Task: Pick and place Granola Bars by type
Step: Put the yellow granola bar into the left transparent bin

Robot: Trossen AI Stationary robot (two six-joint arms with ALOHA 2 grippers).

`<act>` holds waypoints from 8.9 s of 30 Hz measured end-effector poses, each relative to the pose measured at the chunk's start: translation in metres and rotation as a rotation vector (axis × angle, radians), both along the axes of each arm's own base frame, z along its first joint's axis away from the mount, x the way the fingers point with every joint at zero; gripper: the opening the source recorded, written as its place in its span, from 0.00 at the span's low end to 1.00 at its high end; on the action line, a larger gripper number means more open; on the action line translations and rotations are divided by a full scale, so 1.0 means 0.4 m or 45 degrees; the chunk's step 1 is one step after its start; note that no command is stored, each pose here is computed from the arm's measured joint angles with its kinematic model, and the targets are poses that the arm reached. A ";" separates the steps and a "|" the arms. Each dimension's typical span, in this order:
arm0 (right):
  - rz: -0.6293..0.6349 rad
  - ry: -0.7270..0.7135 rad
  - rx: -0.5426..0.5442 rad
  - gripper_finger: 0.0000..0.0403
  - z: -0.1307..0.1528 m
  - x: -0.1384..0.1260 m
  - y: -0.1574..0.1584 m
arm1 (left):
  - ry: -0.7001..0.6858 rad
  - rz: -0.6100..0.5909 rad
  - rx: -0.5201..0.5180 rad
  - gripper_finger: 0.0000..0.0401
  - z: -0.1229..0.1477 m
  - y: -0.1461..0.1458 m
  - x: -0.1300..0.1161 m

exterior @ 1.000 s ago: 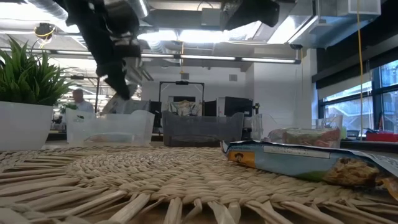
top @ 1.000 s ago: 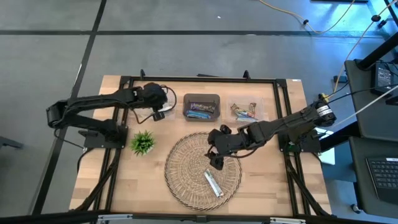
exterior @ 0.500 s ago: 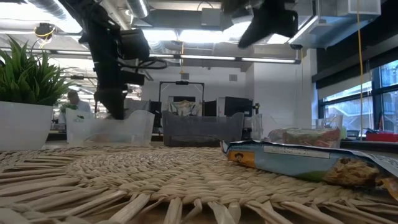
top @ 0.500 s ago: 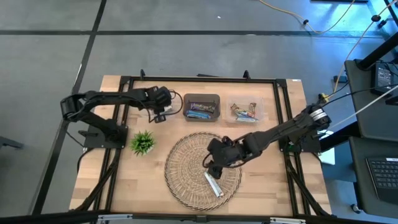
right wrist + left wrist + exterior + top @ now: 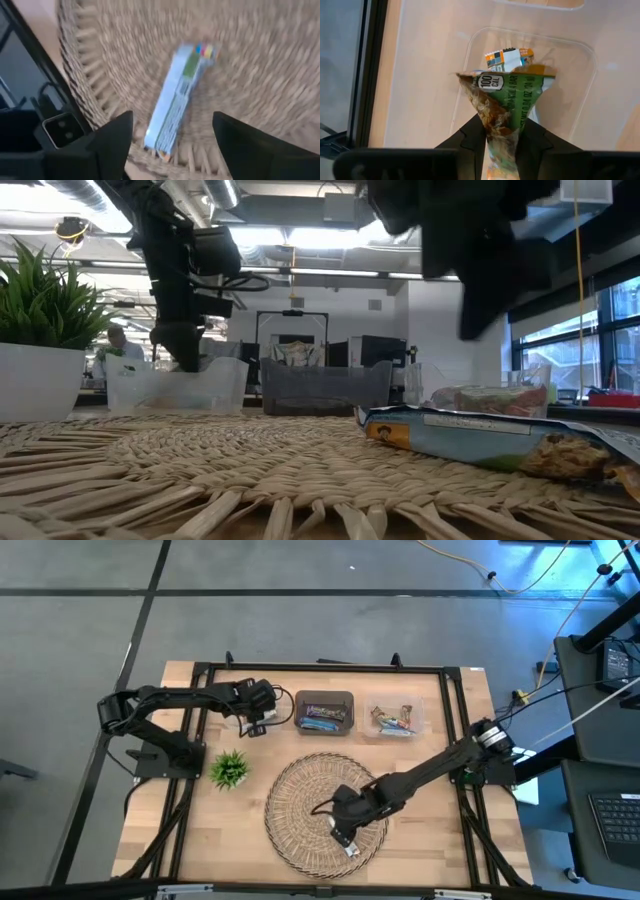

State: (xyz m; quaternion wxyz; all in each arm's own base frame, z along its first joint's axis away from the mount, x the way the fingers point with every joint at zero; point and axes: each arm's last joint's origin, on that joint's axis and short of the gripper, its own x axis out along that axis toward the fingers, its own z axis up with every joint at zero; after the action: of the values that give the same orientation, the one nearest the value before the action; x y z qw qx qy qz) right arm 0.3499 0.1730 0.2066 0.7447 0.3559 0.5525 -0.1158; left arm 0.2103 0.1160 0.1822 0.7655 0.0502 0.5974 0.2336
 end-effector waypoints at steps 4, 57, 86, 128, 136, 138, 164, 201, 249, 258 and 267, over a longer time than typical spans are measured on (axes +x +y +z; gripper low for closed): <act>-0.033 0.055 0.012 0.68 -0.020 0.004 0.011 | -0.001 0.000 -0.001 0.23 0.000 0.000 0.000; -0.012 0.153 -0.095 0.29 -0.154 0.071 0.042 | 0.003 0.008 -0.009 0.48 -0.001 -0.001 -0.001; 0.022 -0.154 -0.251 0.26 0.034 0.047 -0.006 | -0.931 -0.269 -0.402 0.47 0.200 -0.067 -0.030; 0.171 -1.164 -1.211 0.26 0.475 -0.046 -0.220 | -1.711 -0.752 -0.260 0.55 0.222 -0.317 0.237; 0.181 -1.137 -1.211 0.26 0.450 -0.042 -0.221 | -1.731 -0.697 -0.278 0.65 0.224 -0.315 0.237; 0.178 -1.137 -1.213 0.26 0.451 -0.042 -0.222 | -1.732 -0.684 -0.316 0.65 0.222 -0.318 0.238; 0.182 -1.135 -1.138 0.26 0.423 -0.014 -0.220 | -1.894 -0.761 -0.290 0.63 0.254 -0.326 0.234; 0.227 -1.082 -1.158 0.54 0.445 -0.054 -0.233 | -1.636 -0.631 -0.204 0.21 0.266 -0.278 0.179; 0.160 -0.622 -0.966 0.73 0.409 -0.176 -0.268 | 0.182 0.194 -0.205 0.22 -0.060 0.020 -0.030; 0.169 -0.607 -0.969 0.73 0.407 -0.177 -0.269 | 0.257 0.190 -0.251 0.22 -0.056 0.011 -0.040; 0.176 -0.604 -0.974 0.73 0.406 -0.178 -0.269 | 0.283 0.224 -0.269 0.23 -0.009 0.019 -0.028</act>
State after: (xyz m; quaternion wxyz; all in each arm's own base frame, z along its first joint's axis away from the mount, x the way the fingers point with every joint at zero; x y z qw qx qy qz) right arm 0.2788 0.0654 0.3692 0.9347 0.0343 0.3064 -0.1769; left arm 0.1990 0.1236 0.1785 0.6725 -0.0574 0.7016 0.2287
